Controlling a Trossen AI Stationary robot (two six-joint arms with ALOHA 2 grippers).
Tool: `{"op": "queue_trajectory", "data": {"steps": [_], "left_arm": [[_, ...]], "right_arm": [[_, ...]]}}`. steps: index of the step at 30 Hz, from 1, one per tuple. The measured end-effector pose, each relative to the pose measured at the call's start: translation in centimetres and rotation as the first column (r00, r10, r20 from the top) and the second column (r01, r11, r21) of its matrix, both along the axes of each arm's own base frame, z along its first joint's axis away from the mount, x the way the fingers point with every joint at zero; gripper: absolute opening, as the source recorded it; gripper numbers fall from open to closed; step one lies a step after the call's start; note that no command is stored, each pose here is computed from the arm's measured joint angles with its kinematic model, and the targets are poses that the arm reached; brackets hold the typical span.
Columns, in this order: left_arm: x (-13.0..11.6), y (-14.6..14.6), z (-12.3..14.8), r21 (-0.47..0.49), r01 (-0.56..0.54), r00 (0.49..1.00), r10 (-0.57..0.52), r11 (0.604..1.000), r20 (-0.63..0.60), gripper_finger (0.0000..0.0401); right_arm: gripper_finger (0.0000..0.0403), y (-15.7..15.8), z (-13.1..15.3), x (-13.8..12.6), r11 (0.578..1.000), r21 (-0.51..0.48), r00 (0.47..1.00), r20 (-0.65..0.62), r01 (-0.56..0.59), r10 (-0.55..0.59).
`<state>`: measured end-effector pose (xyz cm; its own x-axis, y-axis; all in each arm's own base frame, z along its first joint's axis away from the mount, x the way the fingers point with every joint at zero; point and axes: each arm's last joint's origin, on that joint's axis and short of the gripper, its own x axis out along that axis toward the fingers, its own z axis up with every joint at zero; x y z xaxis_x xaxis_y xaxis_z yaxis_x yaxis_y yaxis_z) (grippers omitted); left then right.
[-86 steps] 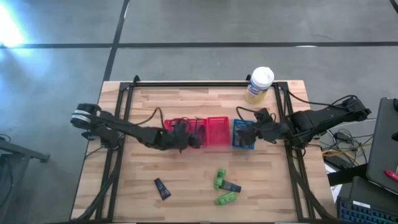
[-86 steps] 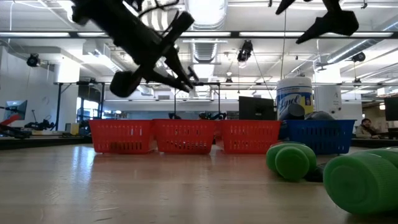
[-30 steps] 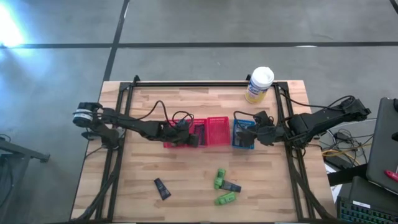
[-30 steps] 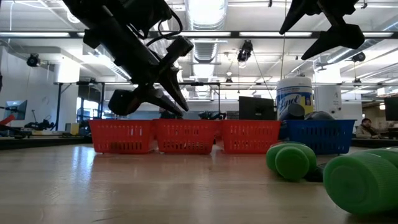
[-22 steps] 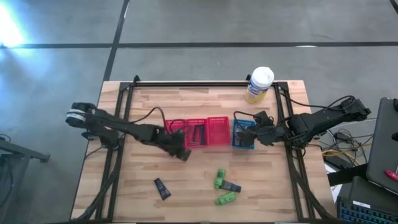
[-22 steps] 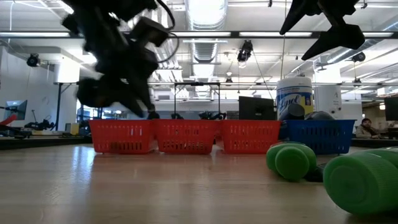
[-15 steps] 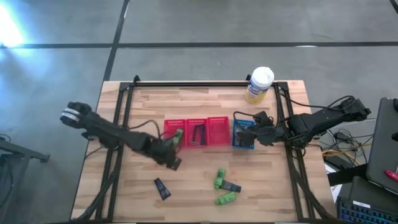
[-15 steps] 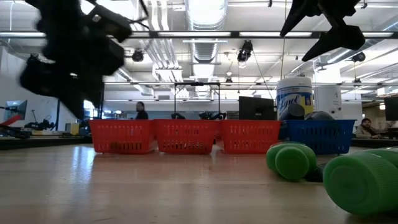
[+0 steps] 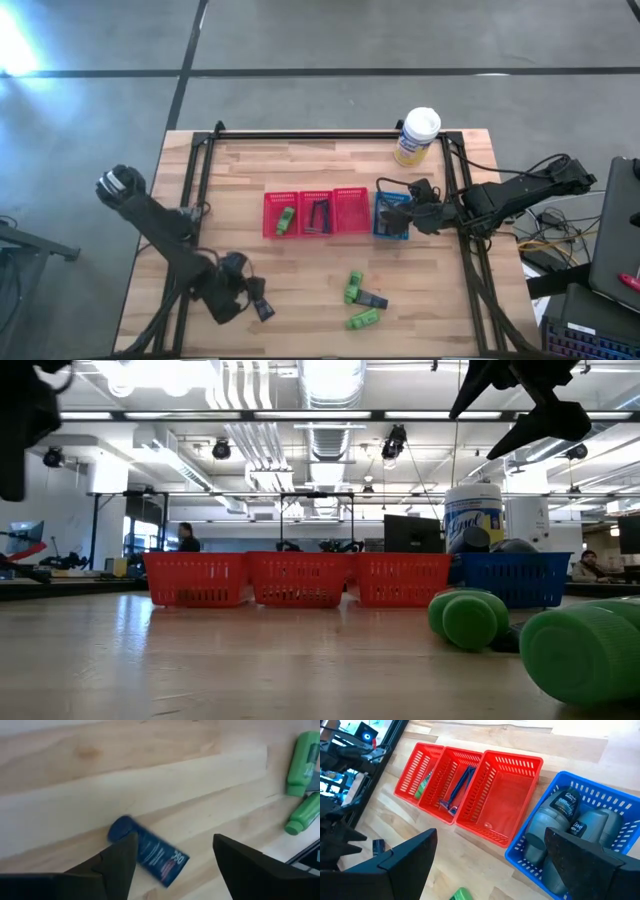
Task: Pick & Place Travel size toiletries
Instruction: Put the blue shave cream into the right red bin
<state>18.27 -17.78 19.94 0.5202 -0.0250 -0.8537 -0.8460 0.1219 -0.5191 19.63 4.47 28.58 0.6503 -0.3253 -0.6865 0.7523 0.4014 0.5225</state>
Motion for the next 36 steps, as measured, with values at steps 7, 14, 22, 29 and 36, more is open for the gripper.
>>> {"op": "queue_trajectory", "data": {"steps": [7, 14, 22, 29, 36], "left_arm": [[-0.8, -1.2, -0.6, -0.006, -0.012, 1.0, 0.012, 1.0, -0.017, 0.0262], [0.2, -2.4, -2.0, -0.009, 0.0, 0.995, -0.001, 1.0, -0.097, 0.0262], [1.3, -3.7, -0.9, 0.07, 0.272, 0.96, -0.265, 0.96, -0.091, 0.0262], [3.6, -4.7, 2.8, 0.47, 0.813, 0.466, -0.867, 0.343, -0.174, 0.0262], [5.7, -5.4, 4.7, 0.539, 0.686, -0.129, -0.81, -0.489, -0.571, 0.0261]], "right_arm": [[0.0364, 0.0, 0.0, 0.0, 1.0, 0.007, 1.0, 0.001, 0.001, -0.001], [0.0364, 0.0, 0.0, 0.0, 1.0, 0.005, 1.0, -0.001, -0.003, 0.003], [0.0364, 0.2, -0.1, 0.0, 0.989, -0.036, 0.988, -0.061, -0.142, 0.14], [0.0364, 0.4, -0.2, 0.0, 0.954, -0.068, 0.951, -0.12, -0.293, 0.283], [0.0364, 0.4, -0.2, -0.1, 0.937, -0.067, 0.932, -0.145, -0.343, 0.331]]}}
